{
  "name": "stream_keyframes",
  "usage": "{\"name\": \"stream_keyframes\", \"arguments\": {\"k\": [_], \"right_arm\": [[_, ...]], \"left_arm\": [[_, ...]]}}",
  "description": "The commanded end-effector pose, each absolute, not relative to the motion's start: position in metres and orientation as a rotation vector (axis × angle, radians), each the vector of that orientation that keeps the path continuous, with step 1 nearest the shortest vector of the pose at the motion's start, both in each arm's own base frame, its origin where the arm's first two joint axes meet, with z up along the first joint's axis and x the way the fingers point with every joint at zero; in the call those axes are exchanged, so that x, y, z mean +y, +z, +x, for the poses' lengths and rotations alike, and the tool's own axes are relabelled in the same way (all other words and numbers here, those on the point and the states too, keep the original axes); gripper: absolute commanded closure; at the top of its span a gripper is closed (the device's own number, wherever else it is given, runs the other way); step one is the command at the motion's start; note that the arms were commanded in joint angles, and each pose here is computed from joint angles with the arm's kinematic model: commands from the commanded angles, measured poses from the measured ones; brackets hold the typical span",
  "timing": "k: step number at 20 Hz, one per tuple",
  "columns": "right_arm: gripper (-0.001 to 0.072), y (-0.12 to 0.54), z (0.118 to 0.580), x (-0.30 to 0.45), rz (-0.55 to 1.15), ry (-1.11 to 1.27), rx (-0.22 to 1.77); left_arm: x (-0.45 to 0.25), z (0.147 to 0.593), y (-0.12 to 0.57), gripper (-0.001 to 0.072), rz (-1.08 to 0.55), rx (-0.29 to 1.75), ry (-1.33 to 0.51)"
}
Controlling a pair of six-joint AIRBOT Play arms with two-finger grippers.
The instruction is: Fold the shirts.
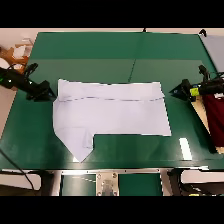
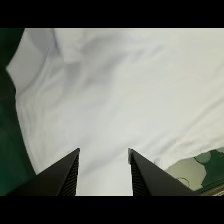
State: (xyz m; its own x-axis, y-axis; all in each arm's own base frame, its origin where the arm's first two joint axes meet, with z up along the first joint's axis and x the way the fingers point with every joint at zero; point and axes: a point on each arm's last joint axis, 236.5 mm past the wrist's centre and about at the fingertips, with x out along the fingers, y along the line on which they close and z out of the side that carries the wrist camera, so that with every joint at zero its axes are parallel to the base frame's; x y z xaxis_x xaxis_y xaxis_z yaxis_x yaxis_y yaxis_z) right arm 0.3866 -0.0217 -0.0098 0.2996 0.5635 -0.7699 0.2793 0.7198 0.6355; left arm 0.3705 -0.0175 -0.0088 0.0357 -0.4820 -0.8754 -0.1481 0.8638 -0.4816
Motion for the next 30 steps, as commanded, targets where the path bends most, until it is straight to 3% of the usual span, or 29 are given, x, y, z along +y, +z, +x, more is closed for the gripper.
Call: {"name": "stream_keyframes", "arguments": {"k": [1,5,6,7,9,15,22,24,25,26,30], "right_arm": [[0.0443,-0.019,0.316,-0.023,0.779,0.100,1.318],[0.0441,-0.042,0.250,-0.016,0.861,-0.057,1.224],[0.0407,-0.049,0.240,-0.014,0.868,-0.088,1.198],[0.0365,-0.057,0.232,-0.010,0.882,-0.115,1.182],[0.0349,-0.073,0.220,-0.001,0.912,-0.137,1.157],[0.0350,-0.100,0.209,0.008,0.983,-0.181,1.156],[0.0341,-0.101,0.220,0.009,1.031,-0.188,1.124],[0.0338,-0.100,0.223,0.009,1.047,-0.192,1.109],[0.0288,-0.100,0.224,0.009,1.048,-0.192,1.109],[0.0264,-0.100,0.223,0.009,1.049,-0.192,1.109],[0.0264,-0.104,0.223,0.020,1.135,-0.192,1.094]], "left_arm": [[-0.013,0.305,-0.003,0.0329,-0.523,1.511,-0.218],[-0.029,0.237,-0.017,0.0320,-0.565,1.427,-0.133],[-0.033,0.225,-0.025,0.0265,-0.589,1.419,-0.105],[-0.037,0.212,-0.034,0.0262,-0.617,1.427,-0.081],[-0.050,0.192,-0.055,0.0261,-0.686,1.452,-0.063],[-0.080,0.185,-0.100,0.0261,-0.937,1.390,-0.021],[-0.097,0.195,-0.111,0.0263,-1.095,1.273,-0.033],[-0.106,0.205,-0.097,0.0352,-1.143,1.222,-0.101],[-0.111,0.209,-0.090,0.0611,-1.149,1.200,-0.143],[-0.113,0.211,-0.086,0.0676,-1.145,1.193,-0.167],[-0.113,0.216,-0.078,0.0676,-1.115,1.180,-0.197]]}}
